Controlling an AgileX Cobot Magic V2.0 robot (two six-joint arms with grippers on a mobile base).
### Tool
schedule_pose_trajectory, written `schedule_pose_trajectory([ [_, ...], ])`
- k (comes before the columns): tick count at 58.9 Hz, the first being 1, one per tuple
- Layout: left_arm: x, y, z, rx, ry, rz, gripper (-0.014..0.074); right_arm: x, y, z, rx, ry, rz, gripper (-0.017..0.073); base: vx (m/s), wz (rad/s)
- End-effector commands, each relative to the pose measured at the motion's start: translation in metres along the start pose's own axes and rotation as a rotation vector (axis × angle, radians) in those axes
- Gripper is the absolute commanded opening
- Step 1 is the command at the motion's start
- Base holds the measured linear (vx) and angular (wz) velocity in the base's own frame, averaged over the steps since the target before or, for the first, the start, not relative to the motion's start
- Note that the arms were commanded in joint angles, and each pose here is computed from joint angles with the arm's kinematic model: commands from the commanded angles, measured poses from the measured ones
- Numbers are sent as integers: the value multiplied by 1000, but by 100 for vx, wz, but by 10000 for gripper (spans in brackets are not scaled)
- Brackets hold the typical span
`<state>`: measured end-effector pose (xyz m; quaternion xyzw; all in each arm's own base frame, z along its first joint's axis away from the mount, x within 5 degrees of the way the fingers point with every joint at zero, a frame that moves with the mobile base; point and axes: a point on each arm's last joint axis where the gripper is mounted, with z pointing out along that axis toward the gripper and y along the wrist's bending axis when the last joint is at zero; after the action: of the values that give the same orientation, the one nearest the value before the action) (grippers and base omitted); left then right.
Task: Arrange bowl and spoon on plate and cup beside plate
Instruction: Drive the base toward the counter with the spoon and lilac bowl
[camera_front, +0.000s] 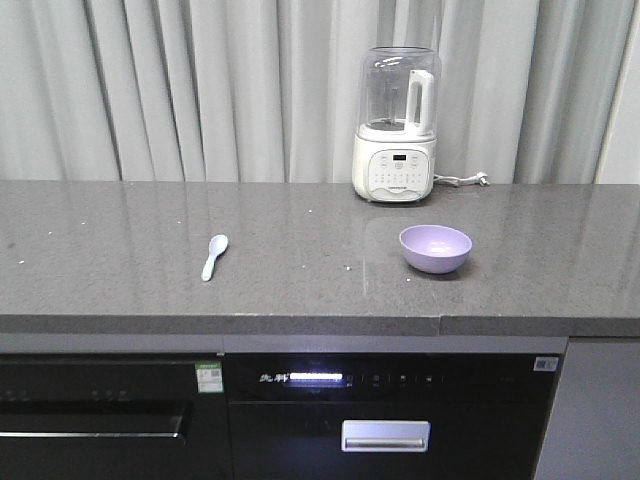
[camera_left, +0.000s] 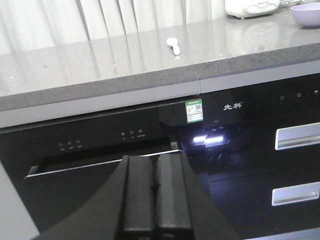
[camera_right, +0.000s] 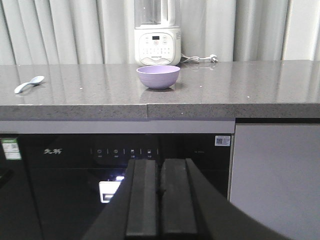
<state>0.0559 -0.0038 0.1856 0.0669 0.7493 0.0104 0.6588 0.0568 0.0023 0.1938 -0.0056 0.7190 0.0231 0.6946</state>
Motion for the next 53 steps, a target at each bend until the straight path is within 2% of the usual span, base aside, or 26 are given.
schedule_pose_trajectory([
  [1, -16, 1, -3, -4, -107, -15, -6, -6, 0, 0, 3, -75, -20, -8, 33, -8],
  [53, -16, 1, -3, -4, -107, -15, -6, -6, 0, 0, 3, -75, -20, -8, 39, -1],
])
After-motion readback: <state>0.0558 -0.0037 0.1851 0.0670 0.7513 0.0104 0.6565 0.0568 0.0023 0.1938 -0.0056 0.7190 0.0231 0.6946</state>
